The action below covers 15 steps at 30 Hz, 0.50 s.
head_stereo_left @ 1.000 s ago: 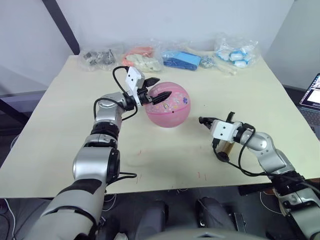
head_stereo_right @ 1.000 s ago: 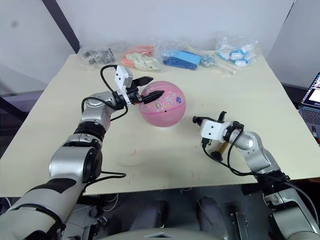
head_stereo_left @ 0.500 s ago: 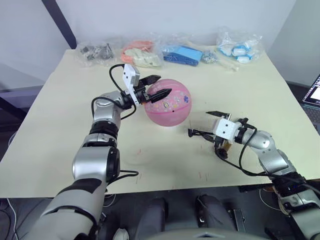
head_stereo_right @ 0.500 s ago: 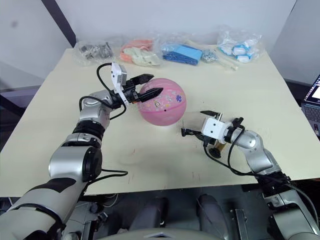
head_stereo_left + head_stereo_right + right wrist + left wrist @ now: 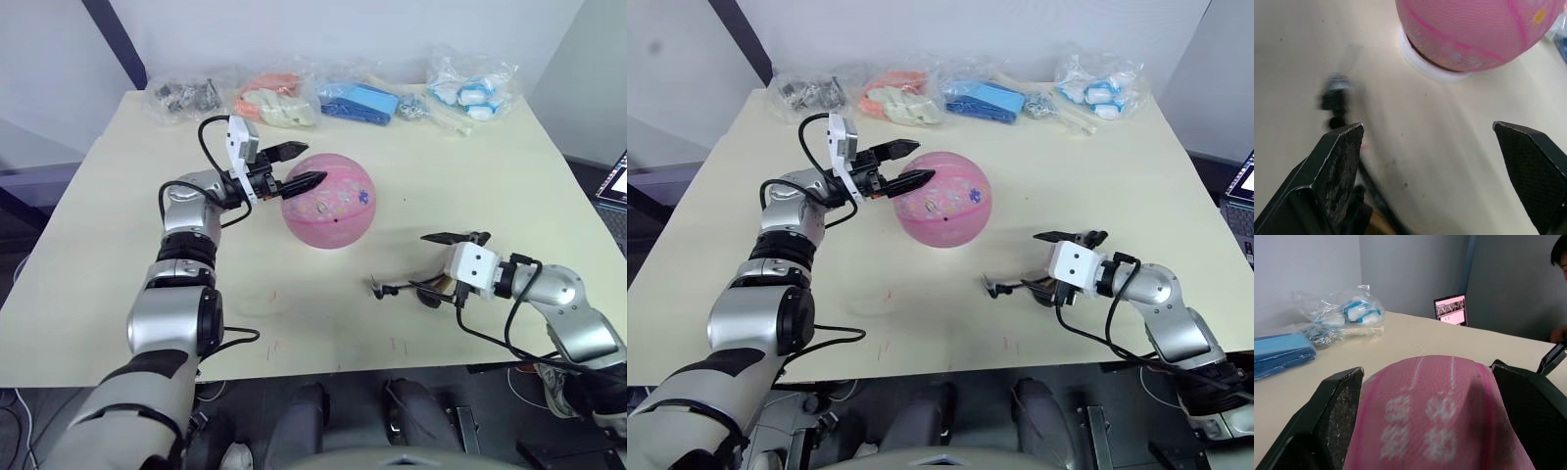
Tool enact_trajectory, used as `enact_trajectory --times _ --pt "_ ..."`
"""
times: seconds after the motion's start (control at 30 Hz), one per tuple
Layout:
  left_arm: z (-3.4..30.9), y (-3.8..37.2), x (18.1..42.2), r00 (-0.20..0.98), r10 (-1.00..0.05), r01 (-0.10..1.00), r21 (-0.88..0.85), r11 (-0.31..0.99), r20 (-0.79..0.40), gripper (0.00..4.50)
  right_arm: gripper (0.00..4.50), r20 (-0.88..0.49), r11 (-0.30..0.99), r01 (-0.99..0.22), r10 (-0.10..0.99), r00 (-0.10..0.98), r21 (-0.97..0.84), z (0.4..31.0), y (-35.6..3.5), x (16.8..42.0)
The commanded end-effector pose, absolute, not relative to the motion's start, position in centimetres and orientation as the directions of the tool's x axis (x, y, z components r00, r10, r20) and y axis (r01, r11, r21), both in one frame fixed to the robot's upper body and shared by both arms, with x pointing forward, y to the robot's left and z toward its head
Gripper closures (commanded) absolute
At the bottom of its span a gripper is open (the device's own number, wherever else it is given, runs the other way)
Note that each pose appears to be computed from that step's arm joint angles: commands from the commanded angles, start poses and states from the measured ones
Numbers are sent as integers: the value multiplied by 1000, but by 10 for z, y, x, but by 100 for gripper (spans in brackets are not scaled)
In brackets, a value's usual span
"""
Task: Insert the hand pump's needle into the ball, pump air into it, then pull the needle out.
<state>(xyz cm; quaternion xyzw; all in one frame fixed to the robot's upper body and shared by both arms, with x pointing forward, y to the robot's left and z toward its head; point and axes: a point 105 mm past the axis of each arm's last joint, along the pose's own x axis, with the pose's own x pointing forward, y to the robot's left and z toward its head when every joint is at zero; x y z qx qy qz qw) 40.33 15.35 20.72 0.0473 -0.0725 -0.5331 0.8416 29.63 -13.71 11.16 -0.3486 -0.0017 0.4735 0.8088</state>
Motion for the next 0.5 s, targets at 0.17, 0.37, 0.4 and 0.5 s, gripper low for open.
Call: enact_trajectory --times 0.17,0.37,0.4,0.5 --pt "224 173 391 393 -915 893 201 402 84 0 8 -231 408 -723 760 607 -557 136 -157 294" --pt "230 181 379 360 -925 906 192 378 122 0 8 -132 523 -709 754 644 -474 141 -170 289" --pt "230 182 378 357 -926 907 190 375 125 0 8 -127 528 -708 753 646 -469 140 -171 288" --pt "229 184 375 356 -925 909 178 376 133 0 8 -81 565 -697 748 658 -442 144 -172 287"
